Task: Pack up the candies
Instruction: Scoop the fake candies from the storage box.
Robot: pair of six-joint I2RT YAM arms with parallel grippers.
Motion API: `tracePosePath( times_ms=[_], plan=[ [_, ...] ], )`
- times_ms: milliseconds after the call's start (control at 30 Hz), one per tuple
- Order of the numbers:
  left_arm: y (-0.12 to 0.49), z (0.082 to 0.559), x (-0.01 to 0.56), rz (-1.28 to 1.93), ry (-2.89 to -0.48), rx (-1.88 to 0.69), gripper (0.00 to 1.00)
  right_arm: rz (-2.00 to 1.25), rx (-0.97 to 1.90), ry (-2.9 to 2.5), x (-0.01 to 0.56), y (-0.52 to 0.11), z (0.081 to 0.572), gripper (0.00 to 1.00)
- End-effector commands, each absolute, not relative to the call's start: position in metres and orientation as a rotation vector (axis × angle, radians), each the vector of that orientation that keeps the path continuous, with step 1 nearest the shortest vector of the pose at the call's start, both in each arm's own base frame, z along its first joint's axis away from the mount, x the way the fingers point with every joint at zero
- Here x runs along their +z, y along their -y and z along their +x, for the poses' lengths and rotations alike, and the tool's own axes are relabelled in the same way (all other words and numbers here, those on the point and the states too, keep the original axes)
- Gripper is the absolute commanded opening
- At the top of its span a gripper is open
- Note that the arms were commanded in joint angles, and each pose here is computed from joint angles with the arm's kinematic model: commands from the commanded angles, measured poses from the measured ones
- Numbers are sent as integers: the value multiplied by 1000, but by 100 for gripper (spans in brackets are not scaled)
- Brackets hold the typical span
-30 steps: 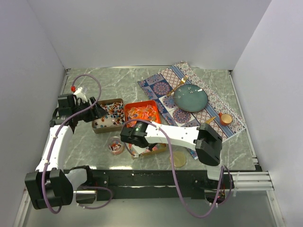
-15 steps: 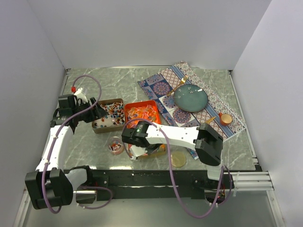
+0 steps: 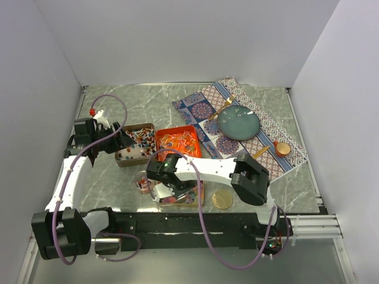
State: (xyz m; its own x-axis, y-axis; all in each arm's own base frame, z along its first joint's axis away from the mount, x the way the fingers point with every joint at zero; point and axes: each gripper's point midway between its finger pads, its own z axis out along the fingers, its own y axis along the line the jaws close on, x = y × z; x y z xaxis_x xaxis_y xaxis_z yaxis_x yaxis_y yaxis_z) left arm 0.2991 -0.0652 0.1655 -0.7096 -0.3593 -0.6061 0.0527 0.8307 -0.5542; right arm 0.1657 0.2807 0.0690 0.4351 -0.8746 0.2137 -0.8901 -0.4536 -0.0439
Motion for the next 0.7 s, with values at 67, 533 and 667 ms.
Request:
tracePosePath(
  times_ms=[67,533,667],
  plan=[
    [60,307,179,-209,-2207,-673,65,2601,170,1723,64,-309,156,0],
    [55,307,173,-219,-2230,-634,65,2581,-165,1878,46,-338,137,0],
    [53,309,172,-228,-2232,-623,65,2551,-354,1952,48,-347,136,0]
  ],
)
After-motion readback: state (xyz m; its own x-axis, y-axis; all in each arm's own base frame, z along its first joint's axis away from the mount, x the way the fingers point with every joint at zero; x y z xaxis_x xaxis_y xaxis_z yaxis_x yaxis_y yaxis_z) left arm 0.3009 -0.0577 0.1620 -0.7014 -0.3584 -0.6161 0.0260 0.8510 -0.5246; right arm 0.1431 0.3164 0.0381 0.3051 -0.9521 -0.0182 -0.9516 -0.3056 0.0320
